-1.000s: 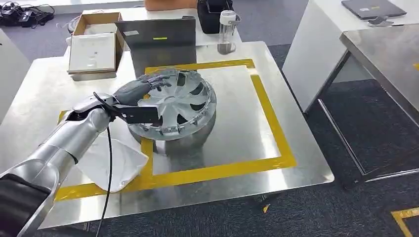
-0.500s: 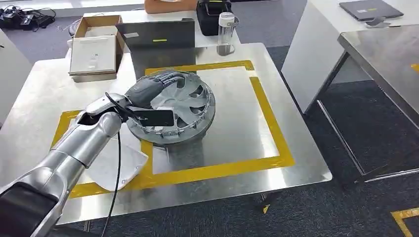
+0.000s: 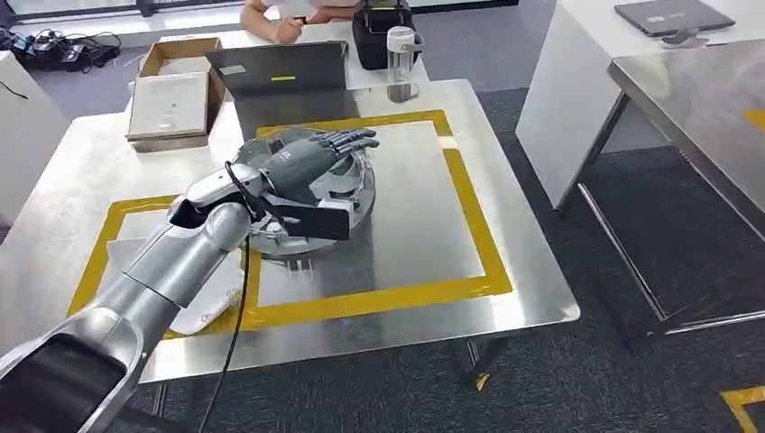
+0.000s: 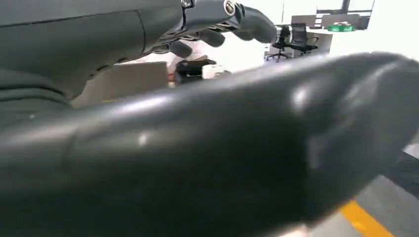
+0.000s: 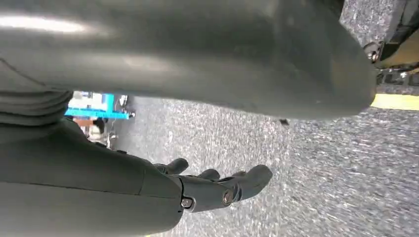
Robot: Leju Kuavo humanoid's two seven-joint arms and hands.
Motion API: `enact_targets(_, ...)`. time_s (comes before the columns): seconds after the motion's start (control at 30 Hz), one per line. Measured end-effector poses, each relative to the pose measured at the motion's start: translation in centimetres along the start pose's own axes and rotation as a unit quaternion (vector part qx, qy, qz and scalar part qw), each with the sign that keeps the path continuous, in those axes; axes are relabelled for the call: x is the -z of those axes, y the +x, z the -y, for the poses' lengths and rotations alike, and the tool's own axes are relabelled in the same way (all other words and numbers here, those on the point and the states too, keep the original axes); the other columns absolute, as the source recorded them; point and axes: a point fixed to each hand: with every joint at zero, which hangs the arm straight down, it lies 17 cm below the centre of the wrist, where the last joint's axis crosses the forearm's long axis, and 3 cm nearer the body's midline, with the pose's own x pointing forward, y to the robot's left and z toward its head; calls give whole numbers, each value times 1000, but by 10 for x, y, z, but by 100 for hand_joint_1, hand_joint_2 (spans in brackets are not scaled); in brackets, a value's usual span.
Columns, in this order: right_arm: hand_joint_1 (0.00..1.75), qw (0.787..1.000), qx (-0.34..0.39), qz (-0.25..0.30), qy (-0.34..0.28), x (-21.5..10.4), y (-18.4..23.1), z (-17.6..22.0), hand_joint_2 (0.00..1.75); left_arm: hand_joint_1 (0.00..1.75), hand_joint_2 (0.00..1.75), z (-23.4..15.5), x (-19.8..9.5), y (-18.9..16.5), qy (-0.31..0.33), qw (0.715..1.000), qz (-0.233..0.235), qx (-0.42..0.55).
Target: Take the parts from the cabinet and place them on the table.
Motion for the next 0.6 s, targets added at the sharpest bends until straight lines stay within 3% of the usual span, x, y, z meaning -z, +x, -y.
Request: enact_targets(0.6,0,1000,1,-1,2,0,-2,-2,0,0,0,-17,17,18,8,1000,22,9)
